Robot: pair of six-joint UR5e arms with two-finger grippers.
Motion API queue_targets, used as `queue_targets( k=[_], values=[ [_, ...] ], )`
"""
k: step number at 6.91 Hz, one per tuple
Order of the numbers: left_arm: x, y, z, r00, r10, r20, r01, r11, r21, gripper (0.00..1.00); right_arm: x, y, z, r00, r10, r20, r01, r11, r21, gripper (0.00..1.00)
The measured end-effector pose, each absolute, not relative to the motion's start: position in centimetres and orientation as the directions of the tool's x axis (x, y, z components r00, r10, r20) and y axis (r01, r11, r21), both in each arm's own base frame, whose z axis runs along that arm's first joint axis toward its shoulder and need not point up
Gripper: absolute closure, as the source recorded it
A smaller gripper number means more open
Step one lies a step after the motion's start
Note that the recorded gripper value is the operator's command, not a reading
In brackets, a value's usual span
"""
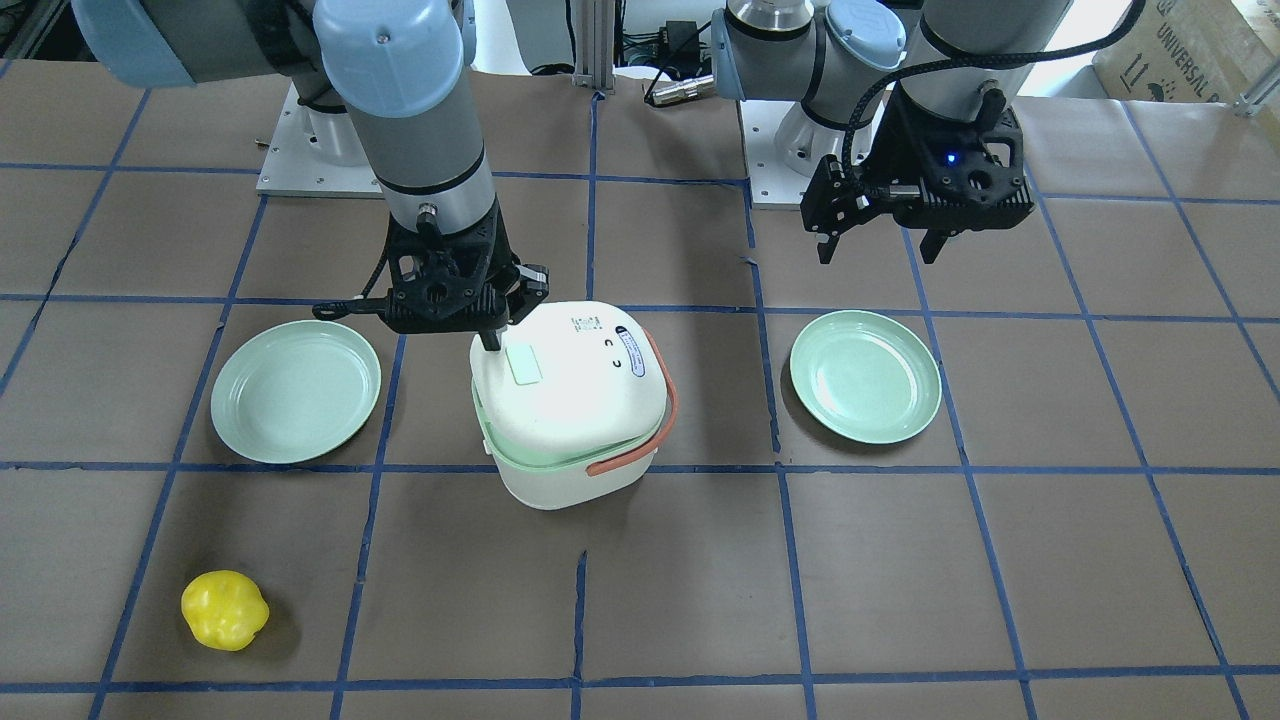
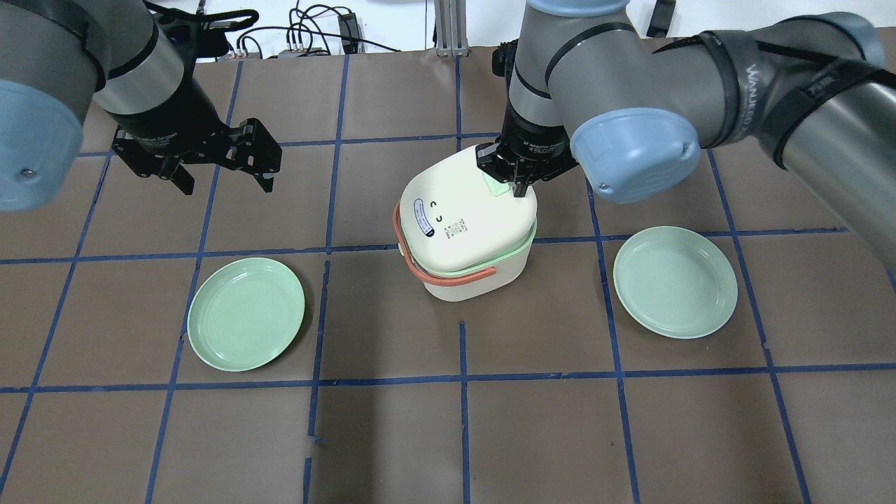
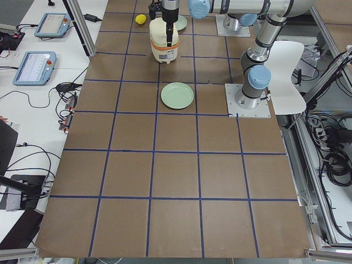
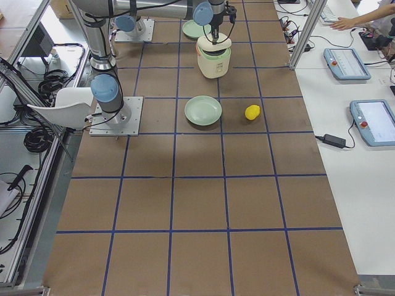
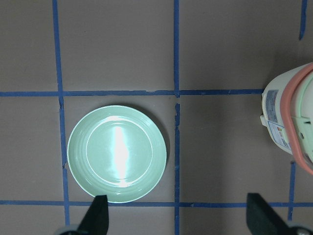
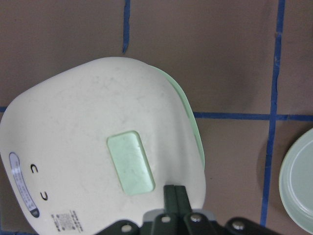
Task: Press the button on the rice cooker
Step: 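Lift the right gripper away as the rice cooker lid pops open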
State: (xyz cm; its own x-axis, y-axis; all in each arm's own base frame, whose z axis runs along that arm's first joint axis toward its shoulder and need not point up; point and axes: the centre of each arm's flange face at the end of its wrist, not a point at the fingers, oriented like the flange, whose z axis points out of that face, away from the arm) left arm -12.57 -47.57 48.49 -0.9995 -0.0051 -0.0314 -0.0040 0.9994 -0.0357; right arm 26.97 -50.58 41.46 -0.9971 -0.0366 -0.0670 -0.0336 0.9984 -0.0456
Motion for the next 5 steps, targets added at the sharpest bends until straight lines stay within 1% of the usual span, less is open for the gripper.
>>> queue_targets(
  k=[1,2,3,5],
  values=[
    [-12.6,-47.6,48.5,-0.999,-0.005,-0.031,-0.004,0.999,-0.035,0.00,26.3,-50.4,43.2,-0.997,-0.029,-0.065,-0.027,0.999,-0.028,0.59],
    [-12.6,-47.6,48.5,-0.999,-0.005,-0.031,-0.004,0.999,-0.036,0.00,25.7,-50.6,44.6,-0.998,-0.020,-0.061,-0.019,1.000,-0.015,0.25],
    [-12.6,-47.6,48.5,-0.999,-0.005,-0.031,-0.004,0.999,-0.036,0.00,24.9,-51.0,46.0,-0.998,-0.015,-0.056,-0.014,1.000,-0.017,0.00],
    [-12.6,-47.6,48.5,-0.999,-0.005,-0.031,-0.004,0.999,-0.036,0.00,21.8,-52.6,48.5,-0.998,-0.026,-0.055,-0.024,0.998,-0.054,0.00]
  ],
)
